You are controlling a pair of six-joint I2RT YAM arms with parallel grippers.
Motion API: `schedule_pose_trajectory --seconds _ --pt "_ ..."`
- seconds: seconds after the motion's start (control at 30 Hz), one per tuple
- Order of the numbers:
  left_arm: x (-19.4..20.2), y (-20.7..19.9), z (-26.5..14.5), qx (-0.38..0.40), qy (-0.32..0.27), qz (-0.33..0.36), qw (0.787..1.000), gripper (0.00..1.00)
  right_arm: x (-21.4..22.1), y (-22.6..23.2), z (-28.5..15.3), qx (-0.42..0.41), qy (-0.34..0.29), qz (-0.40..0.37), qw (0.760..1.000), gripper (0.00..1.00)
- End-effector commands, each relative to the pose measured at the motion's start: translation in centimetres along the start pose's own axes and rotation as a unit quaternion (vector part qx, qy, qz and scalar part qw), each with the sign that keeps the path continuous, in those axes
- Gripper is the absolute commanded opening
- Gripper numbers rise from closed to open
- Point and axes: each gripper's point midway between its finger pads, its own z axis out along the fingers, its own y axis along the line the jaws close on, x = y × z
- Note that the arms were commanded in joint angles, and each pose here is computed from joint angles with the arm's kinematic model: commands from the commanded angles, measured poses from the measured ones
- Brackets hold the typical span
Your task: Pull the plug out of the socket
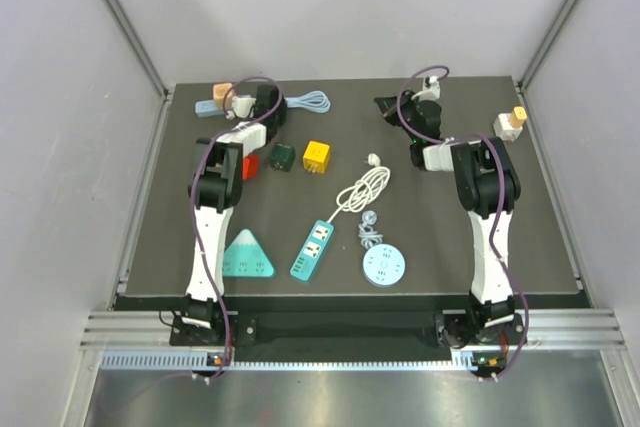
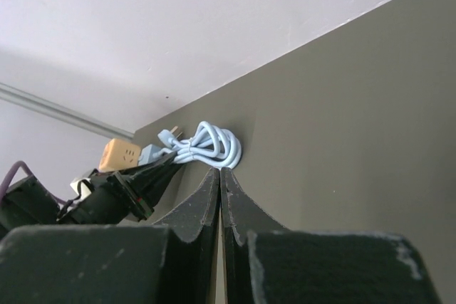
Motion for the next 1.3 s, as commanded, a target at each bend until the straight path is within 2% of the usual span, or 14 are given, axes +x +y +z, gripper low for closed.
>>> schedule_pose_trajectory --seconds 0.0,0.17,0.47,0.57,0.6,0.63,0.7,0.73,0.77,0.9,1.0,1.13,1.23,1.27 --pt "3.8 -0.4 -1.9 0.006 0.027 0.081 0.996 0.0 -3.4 3.3 0.6 -0.042 -0.025 -0.021 0.999 0.0" --pt "8.1 -1.0 -6.0 0.033 0.037 0.124 0.991 0.0 -3.3 3.0 0.5 -0.038 -0.012 -0.026 0.999 0.0" --pt "13.7 -1.9 -11.3 0.065 0.071 0.131 0.987 0.0 -3.5 2.6 0.5 -0.037 -0.004 -0.027 0.999 0.0" --pt "15.3 -2.4 -12.4 0.096 0.093 0.136 0.982 0.22 -3.4 2.4 0.6 -0.038 0.001 -0.027 0.999 0.0" --pt "15.3 -1.8 -12.5 0.098 0.099 0.145 0.98 0.33 -3.5 2.4 0.6 -0.038 0.002 -0.027 0.999 0.0" --pt "15.5 -1.9 -12.7 0.103 0.108 0.144 0.978 0.53 -3.2 2.3 0.7 -0.037 0.006 -0.027 0.999 0.0" --pt "15.3 -1.8 -13.4 0.111 0.119 0.17 0.972 0.74 -3.1 2.2 0.8 -0.037 0.011 -0.027 0.999 0.0" --pt "15.2 -1.9 -13.7 0.117 0.12 0.184 0.968 0.92 -2.9 2.2 0.9 -0.037 0.014 -0.029 0.999 0.0" --pt "15.0 -2.5 -14.2 0.132 0.121 0.197 0.964 0.99 -2.9 2.1 0.9 -0.037 0.017 -0.03 0.999 0.0" --pt "13.3 -5.4 -16.2 0.197 0.125 0.294 0.927 0.99 -2.3 2.1 1.6 -0.042 0.032 -0.032 0.998 0.0" --pt "11.4 -6.7 -15.4 0.19 0.135 0.357 0.904 0.98 -1.5 2.0 2.1 -0.043 0.047 -0.032 0.997 0.0" --pt "6.8 -7.1 -12.9 0.19 0.137 0.38 0.895 0.94 -0.4 2.5 2.4 -0.055 0.065 -0.034 0.996 0.0" --pt "4.1 -6.2 -10.9 0.18 0.113 0.413 0.886 0.95 0.5 3.3 2.6 -0.067 0.077 -0.036 0.994 0.0" --pt "3.6 -6.0 -10.4 0.179 0.105 0.438 0.875 0.96 0.9 3.5 2.9 -0.07 0.08 -0.038 0.994 0.0"
